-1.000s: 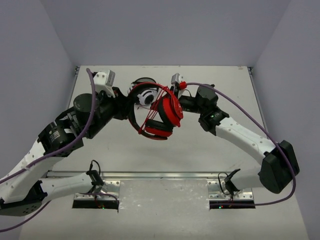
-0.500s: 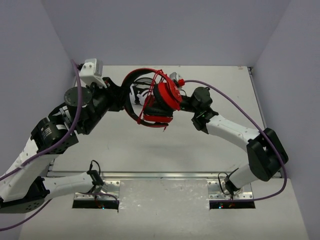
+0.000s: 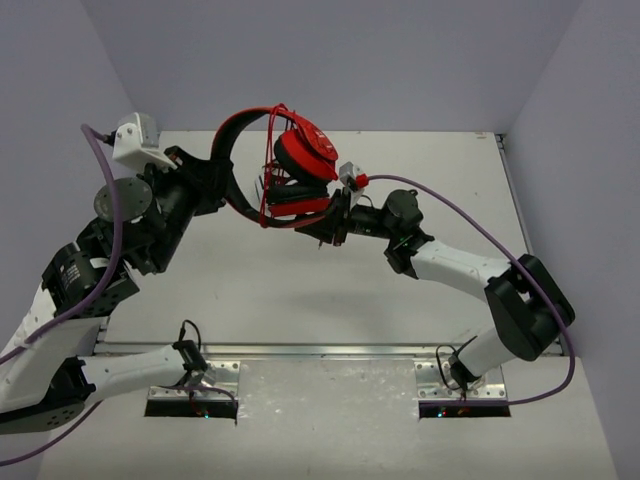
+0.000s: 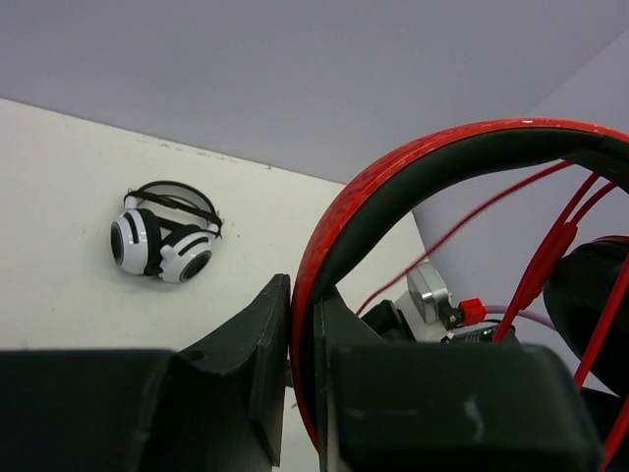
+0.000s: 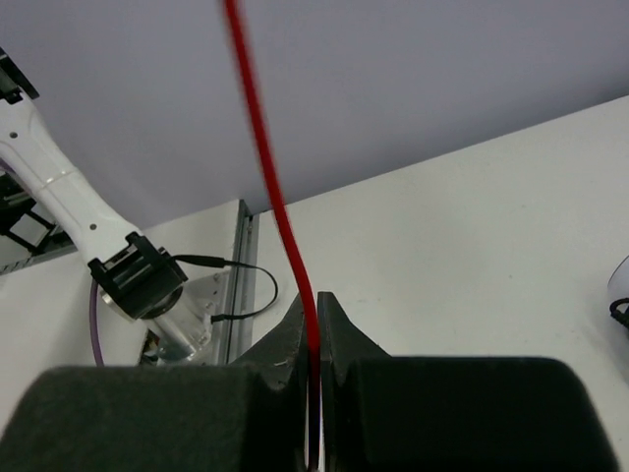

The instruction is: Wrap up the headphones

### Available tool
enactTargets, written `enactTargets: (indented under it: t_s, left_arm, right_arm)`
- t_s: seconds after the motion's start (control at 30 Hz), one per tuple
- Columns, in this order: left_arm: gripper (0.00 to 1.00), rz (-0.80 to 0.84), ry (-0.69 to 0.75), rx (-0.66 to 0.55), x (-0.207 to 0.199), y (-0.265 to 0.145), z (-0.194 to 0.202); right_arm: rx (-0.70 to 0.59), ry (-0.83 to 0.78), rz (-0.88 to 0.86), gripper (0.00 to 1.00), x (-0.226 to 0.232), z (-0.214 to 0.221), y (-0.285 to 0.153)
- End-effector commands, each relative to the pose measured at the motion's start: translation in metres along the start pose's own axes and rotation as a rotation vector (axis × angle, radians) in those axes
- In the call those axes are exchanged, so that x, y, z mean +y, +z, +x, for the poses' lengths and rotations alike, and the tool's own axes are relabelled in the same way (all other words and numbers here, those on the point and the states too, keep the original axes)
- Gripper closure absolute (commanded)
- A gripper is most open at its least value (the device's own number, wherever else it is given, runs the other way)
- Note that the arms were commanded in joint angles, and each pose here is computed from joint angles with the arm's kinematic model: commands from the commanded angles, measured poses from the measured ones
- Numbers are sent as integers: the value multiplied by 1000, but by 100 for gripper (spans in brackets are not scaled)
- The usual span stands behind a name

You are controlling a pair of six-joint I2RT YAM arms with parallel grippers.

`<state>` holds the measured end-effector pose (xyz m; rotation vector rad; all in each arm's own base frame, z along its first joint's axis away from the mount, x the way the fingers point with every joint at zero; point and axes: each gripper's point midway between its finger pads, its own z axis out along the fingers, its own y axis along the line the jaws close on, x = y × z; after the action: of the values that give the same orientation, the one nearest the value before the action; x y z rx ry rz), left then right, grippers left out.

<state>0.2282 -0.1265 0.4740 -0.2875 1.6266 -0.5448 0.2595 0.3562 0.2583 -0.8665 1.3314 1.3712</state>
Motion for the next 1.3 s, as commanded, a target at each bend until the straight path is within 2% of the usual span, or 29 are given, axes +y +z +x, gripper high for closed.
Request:
enactTargets:
  t_s: [0.0,0.2,0.33,0.47,0.67,0.8,0.87,0.9,0.97,1.07,1.13,1.17,1.23,1.27]
  left_arm:
    - [100,37,-171,-136,-11,-10,-44]
    - [100,2,-183,-154,-3,-10,-44]
    - [100,-29,-194,-173,4,-10,-46]
    - [100,-20,-200,-175,2,-11,-48]
    - [100,-36,-207,-181,7,-12,-47]
    - [100,-35,-205,-182,8,-12,-47]
    - [100,-33,-198,-173,7,-11,-44]
    - [100,-31,-195,-170,7,-11,-43]
    - [100,-27,-185,-156,7,-10,-39]
    - [100,-25,-183,-149,9,-10,-33]
    - [100,-21,-181,-143,8,-9,-31]
    - [100,-20,-181,-142,8,-10,-31]
    - [100,-11,-179,-137,6,-10,-30]
    - [100,-7,-178,-135,6,-10,-30]
  right_arm:
    - [-34,-15,-31,98,8,-5,2]
    - [-20,9,-10,99,4,-1,3]
    - [-10,20,3,90,3,7,2]
    - [-4,25,-1,97,6,10,2]
    - [15,26,1,98,7,12,4]
    - [14,27,-4,80,10,15,3]
    - [13,27,2,76,9,15,3]
    - [13,28,4,78,10,14,3]
    - [18,27,14,88,8,13,4]
    - [18,11,10,91,8,2,8]
    - [27,3,12,87,7,2,9]
    - [20,-6,26,77,4,-2,10]
    - [33,-18,39,72,2,-2,10]
    - [31,-26,43,63,1,-4,11]
